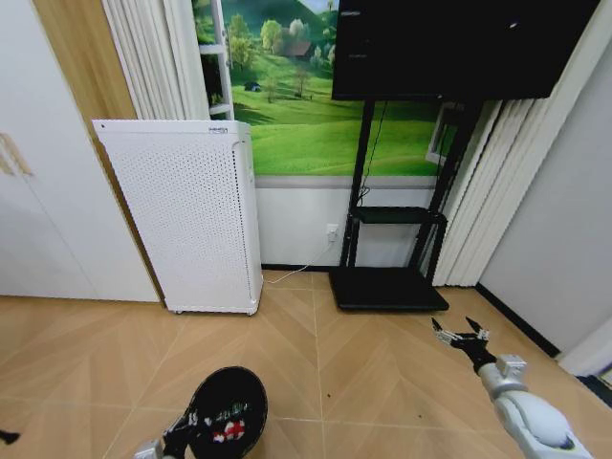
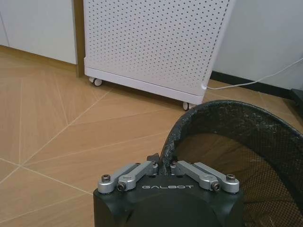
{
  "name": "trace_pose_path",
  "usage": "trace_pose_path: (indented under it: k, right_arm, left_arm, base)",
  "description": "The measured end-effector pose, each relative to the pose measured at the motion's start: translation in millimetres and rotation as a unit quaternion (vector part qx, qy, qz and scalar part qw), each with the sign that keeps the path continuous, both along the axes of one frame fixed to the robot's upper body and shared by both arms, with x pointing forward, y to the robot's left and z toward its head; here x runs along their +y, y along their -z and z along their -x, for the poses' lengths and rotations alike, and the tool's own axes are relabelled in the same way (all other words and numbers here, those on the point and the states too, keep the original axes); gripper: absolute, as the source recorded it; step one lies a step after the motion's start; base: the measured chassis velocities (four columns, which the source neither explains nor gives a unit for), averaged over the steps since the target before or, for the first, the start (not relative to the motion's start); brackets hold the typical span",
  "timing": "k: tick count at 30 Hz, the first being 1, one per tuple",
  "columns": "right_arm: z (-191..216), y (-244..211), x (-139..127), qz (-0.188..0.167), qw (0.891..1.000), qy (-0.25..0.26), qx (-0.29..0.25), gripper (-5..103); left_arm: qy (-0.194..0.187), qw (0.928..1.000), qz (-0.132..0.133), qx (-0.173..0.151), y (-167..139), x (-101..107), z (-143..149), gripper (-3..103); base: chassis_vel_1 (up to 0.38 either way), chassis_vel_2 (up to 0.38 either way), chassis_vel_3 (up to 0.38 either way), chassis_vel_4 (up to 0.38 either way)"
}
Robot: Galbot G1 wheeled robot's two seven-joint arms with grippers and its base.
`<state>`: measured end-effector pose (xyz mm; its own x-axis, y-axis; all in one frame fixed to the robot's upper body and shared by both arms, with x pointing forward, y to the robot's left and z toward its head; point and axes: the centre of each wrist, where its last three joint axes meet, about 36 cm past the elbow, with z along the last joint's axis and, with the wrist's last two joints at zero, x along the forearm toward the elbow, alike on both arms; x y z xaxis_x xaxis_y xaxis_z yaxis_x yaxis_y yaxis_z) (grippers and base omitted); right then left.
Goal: Pick up the trash bin and place the garbage on the floor into it.
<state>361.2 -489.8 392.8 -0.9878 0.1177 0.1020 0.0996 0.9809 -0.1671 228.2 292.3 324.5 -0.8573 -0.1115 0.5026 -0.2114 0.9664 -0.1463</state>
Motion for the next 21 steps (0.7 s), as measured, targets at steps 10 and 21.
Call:
trace_pose_path:
  k: [10, 21]
  right_arm:
    - [0, 0, 0, 0.000, 1.000, 0.000, 0.000, 100]
    - [0, 0, 0, 0.000, 1.000, 0.000, 0.000, 100]
  left_arm:
    - [-0.023, 0.9997, -0.009, 0.001, 9, 22, -3, 4]
    - [-0.021, 0.9997, 0.003, -0.012, 9, 27, -13, 4]
  base:
    - [0.000, 0.000, 0.000, 0.000]
    - [0.000, 0.000, 0.000, 0.000]
